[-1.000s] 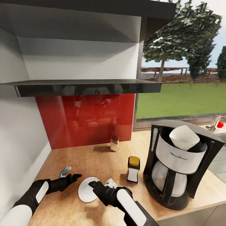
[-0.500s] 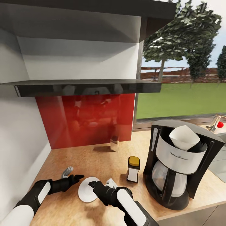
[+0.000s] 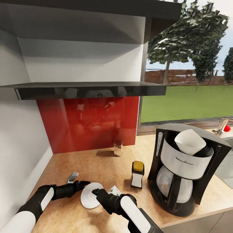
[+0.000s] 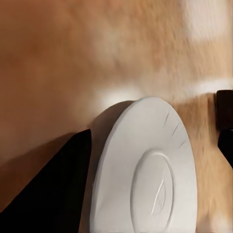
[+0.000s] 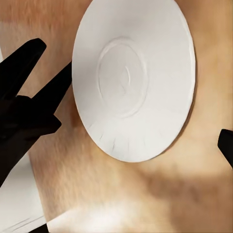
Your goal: Set up a coffee station on the kitchen countertop: keep the coffee maker on the countertop, move the bottle of coffee from the kitchen shelf to the counter next to the coffee maker, place a paper coffee filter on top of the coffee maker, put the saucer next to the coffee maker with the coffee cup on the saucer, and place the electric kettle next to the coffee maker.
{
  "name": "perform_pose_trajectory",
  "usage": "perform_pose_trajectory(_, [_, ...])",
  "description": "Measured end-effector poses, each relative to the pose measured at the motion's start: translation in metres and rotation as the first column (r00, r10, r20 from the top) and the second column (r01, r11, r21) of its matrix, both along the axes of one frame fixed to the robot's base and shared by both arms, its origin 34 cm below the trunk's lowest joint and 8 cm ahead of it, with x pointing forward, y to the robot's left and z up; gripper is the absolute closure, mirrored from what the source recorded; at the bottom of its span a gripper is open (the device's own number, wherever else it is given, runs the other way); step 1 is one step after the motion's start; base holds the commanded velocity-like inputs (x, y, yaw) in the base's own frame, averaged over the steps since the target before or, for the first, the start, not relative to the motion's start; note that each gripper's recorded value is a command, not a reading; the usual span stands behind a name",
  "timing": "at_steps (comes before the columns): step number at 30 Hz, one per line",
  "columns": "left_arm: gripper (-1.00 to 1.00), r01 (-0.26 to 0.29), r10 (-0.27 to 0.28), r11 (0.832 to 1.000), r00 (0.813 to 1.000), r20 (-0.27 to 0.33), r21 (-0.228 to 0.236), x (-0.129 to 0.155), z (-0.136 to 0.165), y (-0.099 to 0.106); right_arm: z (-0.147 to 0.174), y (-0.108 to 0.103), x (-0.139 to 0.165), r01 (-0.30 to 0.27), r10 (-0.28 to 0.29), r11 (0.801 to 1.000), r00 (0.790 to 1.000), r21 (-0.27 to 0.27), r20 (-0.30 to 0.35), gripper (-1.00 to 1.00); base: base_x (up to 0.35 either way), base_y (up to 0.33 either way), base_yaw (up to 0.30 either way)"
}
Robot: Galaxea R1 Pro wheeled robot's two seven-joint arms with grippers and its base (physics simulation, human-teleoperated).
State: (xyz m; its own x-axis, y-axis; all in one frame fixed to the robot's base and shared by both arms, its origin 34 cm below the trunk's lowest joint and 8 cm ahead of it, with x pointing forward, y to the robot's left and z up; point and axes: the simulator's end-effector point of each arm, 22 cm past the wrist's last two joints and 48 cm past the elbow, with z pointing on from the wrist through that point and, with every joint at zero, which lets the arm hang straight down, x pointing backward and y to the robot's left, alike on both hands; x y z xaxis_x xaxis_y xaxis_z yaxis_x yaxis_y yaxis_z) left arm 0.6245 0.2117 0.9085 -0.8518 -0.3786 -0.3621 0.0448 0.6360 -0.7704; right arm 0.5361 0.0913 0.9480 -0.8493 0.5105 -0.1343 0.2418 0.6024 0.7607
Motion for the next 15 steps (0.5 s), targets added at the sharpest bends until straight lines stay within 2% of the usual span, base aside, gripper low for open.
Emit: perform_pose_trajectory(15, [-1.0, 0.026, -0.026, 1.0, 0.999, -0.019, 0.007, -0.0074, -0.0074, -0.008, -0.007, -0.002, -0.0019, 0.002, -0.002, 1.0, 1.0, -0.009, -0.014, -1.0, 0.0, 0.0, 0.0])
